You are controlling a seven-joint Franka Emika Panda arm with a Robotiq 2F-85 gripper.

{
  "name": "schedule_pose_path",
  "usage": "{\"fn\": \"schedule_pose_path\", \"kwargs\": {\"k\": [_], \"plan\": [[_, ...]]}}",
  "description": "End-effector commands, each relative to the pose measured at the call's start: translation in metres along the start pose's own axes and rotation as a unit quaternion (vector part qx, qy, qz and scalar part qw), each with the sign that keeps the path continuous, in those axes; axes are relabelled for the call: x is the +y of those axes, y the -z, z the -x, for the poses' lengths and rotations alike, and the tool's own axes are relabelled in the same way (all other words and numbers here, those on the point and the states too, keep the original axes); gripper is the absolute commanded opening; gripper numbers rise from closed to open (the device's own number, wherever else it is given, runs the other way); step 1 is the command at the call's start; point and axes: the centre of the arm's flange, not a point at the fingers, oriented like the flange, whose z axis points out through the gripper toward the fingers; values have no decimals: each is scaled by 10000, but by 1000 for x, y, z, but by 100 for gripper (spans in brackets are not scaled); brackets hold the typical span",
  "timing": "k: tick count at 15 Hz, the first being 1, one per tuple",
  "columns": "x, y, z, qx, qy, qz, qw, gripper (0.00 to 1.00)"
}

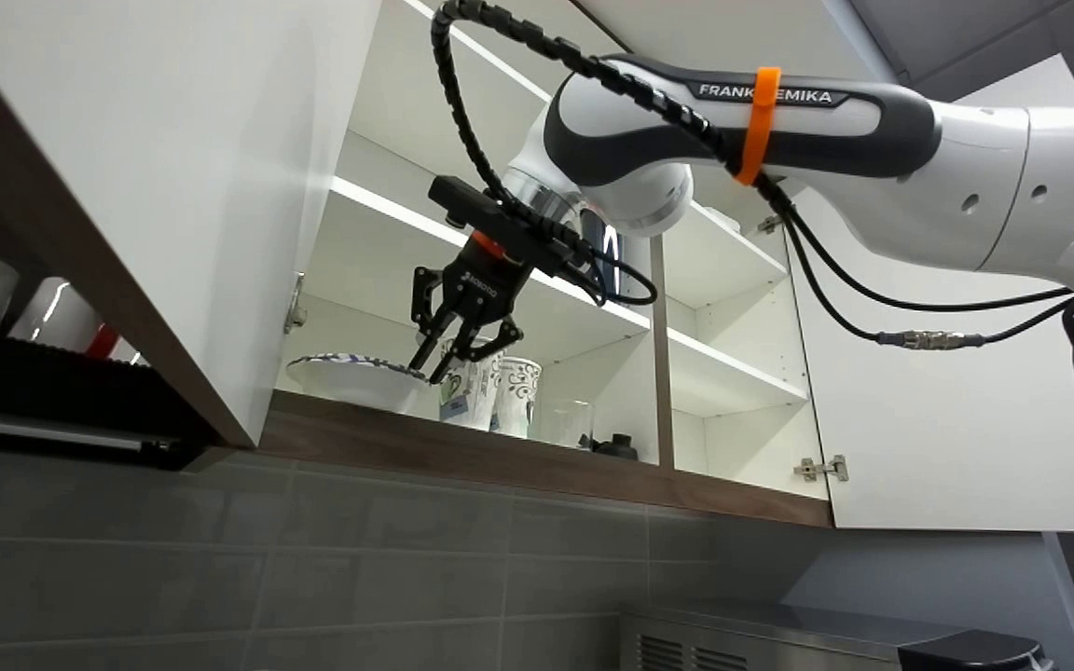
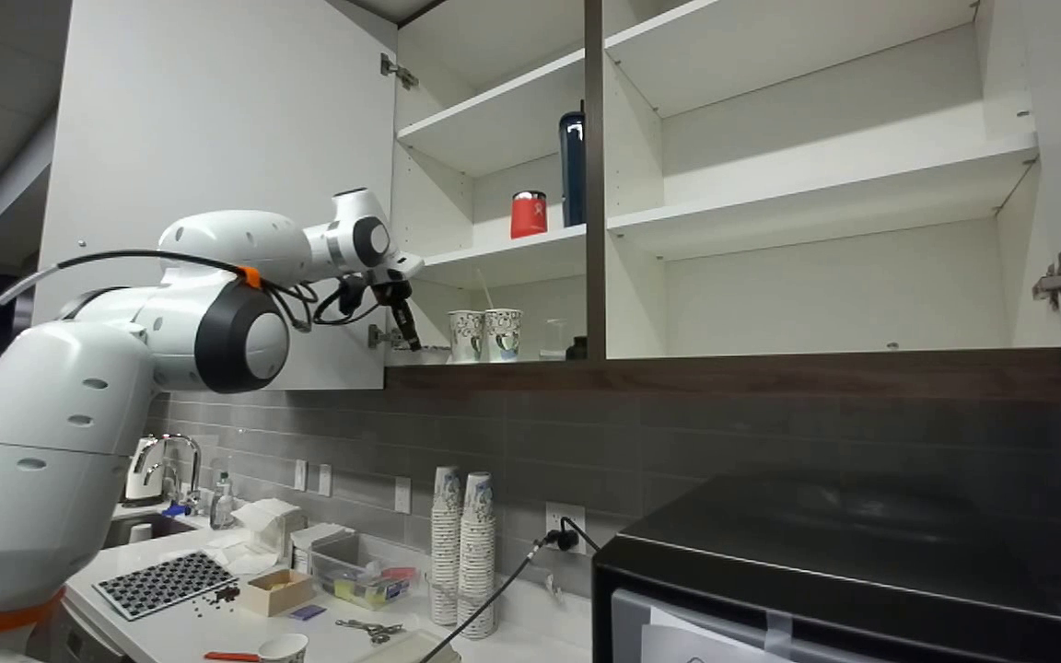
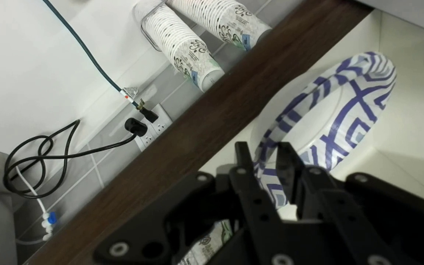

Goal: Individually move the paper bowls to the counter

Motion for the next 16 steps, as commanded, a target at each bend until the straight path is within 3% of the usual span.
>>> {"fn": "schedule_pose_path", "kwargs": {"k": [1,2,5,7,10,14,15,16], "plan": [[-11,0,-2,44,-22,216,9998,22],[-10,0,-2,53,-13,242,9997,21],[-11,-1,-3,60,-11,267,9996,44],[-12,-2,-3,63,-9,237,9997,48],[-15,-4,-3,50,-6,205,9998,41],[-19,-4,-4,65,16,177,9998,6],[-19,-4,-4,75,24,172,9998,0],[-19,-4,-4,83,28,172,9998,0]]}}
